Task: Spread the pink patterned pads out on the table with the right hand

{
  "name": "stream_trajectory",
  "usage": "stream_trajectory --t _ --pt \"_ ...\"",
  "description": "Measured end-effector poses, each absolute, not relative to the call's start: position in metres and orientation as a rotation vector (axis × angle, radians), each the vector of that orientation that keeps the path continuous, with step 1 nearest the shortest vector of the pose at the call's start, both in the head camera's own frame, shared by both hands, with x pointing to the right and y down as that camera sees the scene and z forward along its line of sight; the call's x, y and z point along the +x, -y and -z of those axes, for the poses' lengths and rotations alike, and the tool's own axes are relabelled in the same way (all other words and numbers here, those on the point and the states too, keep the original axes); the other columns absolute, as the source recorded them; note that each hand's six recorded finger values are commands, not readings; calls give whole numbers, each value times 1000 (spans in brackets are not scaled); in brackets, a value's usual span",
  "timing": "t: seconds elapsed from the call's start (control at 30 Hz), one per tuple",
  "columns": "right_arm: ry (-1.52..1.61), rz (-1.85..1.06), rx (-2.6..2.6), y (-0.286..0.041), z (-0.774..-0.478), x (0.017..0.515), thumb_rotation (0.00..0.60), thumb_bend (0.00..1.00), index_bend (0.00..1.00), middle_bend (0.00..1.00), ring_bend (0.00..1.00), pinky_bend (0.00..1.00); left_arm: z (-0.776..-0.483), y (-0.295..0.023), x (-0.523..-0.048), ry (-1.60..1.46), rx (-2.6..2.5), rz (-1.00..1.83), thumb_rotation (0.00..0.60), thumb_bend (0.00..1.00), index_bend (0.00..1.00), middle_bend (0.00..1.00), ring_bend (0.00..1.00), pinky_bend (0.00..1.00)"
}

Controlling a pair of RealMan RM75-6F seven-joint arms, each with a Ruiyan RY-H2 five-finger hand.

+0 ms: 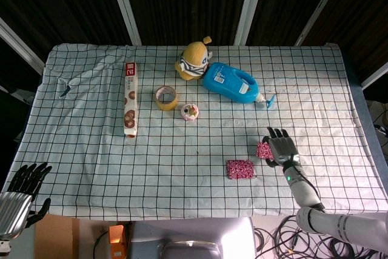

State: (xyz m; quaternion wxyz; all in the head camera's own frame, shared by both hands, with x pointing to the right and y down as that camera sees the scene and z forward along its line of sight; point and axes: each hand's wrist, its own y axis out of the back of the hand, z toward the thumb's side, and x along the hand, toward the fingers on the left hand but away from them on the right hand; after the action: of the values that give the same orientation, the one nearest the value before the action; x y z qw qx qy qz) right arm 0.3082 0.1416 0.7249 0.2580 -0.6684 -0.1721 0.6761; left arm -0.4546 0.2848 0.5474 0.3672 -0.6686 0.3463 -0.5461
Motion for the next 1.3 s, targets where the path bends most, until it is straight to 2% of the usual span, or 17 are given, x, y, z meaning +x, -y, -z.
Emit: stream_trajectory --t 0.17,0.57,1.0,1.3 --pt "446 -1807 -1817 -144 -718 310 600 273 143 0 0 11 -547 -284 -455 -892 -1716 1404 600 450 0 48 0 0" --pt "386 -1613 -1934 -176 -684 276 600 274 195 0 0 11 -544 -287 -453 -891 -1718 1388 600 451 0 48 0 0" --pt "331 -1630 -1962 -190 -710 253 600 274 223 0 0 11 -543 -288 -454 -895 -1715 1386 600 450 0 48 0 0" --pt "318 -1622 -1973 -194 -711 248 600 274 229 0 0 11 -541 -289 -455 -900 -1714 1380 600 451 0 48 0 0"
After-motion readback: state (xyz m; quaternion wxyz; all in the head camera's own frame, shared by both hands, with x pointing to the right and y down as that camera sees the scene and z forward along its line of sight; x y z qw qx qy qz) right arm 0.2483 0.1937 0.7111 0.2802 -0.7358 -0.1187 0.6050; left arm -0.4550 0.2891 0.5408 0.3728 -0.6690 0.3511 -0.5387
